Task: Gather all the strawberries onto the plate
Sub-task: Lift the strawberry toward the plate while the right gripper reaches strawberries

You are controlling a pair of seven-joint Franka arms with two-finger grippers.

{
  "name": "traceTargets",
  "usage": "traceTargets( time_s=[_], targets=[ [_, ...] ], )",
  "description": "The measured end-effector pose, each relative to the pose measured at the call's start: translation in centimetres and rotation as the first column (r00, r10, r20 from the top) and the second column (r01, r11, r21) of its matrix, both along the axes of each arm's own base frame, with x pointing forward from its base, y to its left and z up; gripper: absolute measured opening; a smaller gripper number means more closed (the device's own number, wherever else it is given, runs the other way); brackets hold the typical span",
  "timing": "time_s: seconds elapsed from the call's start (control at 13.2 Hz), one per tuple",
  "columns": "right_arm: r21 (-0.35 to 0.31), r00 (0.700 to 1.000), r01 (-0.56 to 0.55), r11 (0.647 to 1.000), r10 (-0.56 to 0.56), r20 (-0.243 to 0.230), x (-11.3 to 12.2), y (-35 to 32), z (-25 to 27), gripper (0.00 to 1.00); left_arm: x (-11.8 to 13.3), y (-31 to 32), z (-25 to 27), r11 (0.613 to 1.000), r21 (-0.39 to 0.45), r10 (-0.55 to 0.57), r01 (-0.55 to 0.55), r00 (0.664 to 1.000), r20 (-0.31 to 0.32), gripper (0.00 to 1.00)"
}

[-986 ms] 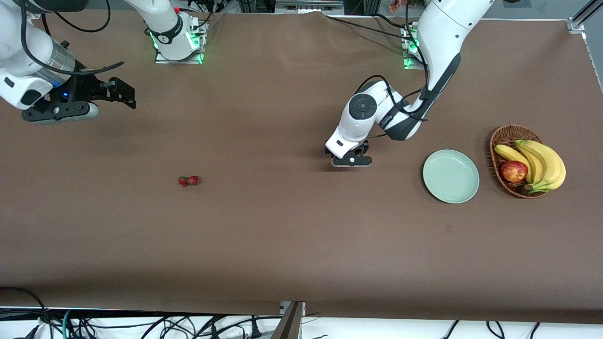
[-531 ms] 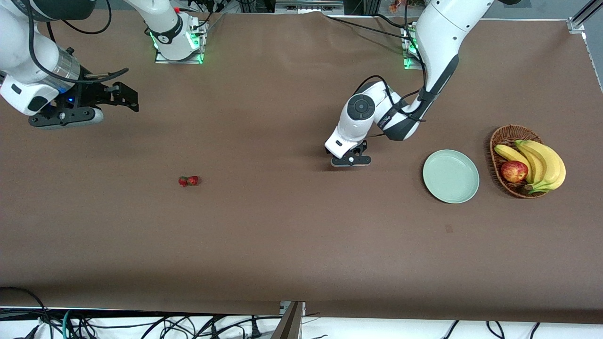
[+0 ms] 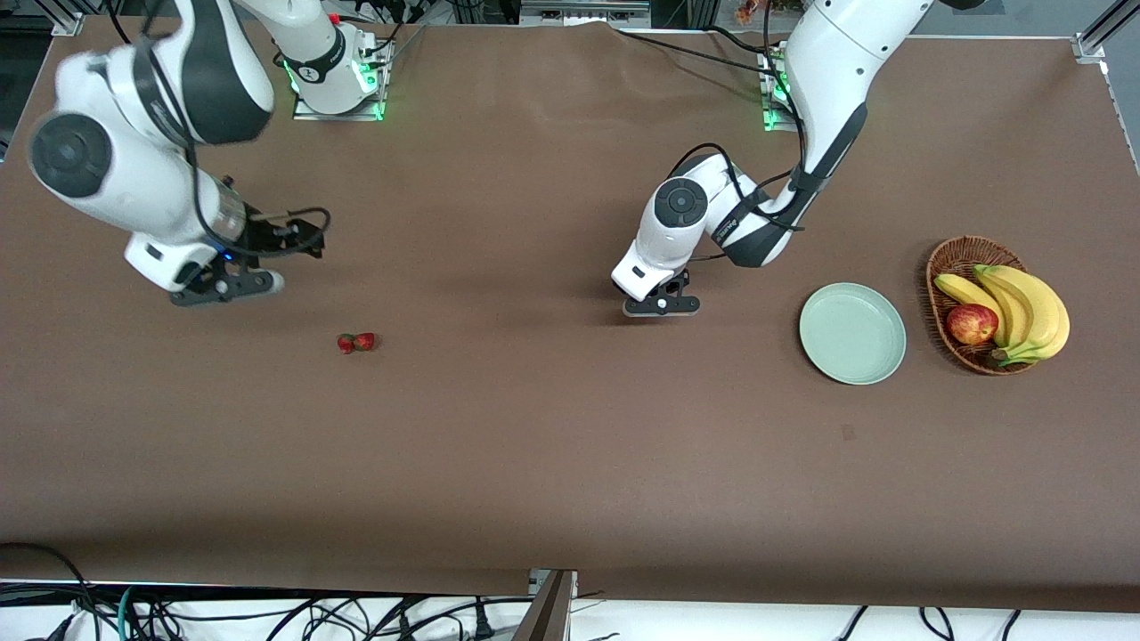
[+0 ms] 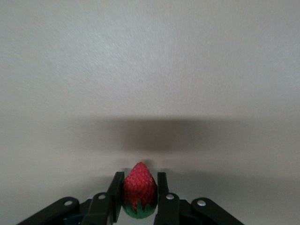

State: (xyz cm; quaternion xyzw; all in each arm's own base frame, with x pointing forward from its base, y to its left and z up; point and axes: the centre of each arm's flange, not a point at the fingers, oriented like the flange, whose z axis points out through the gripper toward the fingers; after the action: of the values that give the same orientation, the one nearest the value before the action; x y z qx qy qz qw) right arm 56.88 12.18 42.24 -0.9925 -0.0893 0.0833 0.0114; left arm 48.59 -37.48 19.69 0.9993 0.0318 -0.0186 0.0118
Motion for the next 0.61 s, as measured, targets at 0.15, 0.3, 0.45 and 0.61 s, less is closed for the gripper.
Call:
traceTargets(
  time_s=[0.15, 0.3, 0.45, 0.61],
  targets=[
    [0.003, 1.000, -0.013, 1.000, 0.013, 0.003, 1.2, 0.2, -3.5, 1.00, 0.3, 1.1, 2.6, 0.996, 0.080, -0.040, 0.043, 0.999, -0.031, 0.33],
    [0.003, 1.000, -0.025, 1.000, 0.025, 0.000, 1.5, 0.5, -5.1, 1.00, 1.6, 3.9, 6.3, 0.976, 0.150, -0.145, 0.155, 0.987, -0.076, 0.33],
    [0.011, 0.998, -0.054, 0.998, 0.054, 0.025, 1.9, 0.8, -6.9, 1.00, 4.3, 9.2, 9.6, 0.931, 0.168, -0.300, 0.324, 0.942, -0.151, 0.33],
    [0.019, 0.992, -0.121, 0.992, 0.120, 0.050, 2.2, 1.5, -10.9, 1.00, 7.4, 15.5, 11.6, 0.866, 0.125, -0.453, 0.483, 0.866, -0.209, 0.33]
  ],
)
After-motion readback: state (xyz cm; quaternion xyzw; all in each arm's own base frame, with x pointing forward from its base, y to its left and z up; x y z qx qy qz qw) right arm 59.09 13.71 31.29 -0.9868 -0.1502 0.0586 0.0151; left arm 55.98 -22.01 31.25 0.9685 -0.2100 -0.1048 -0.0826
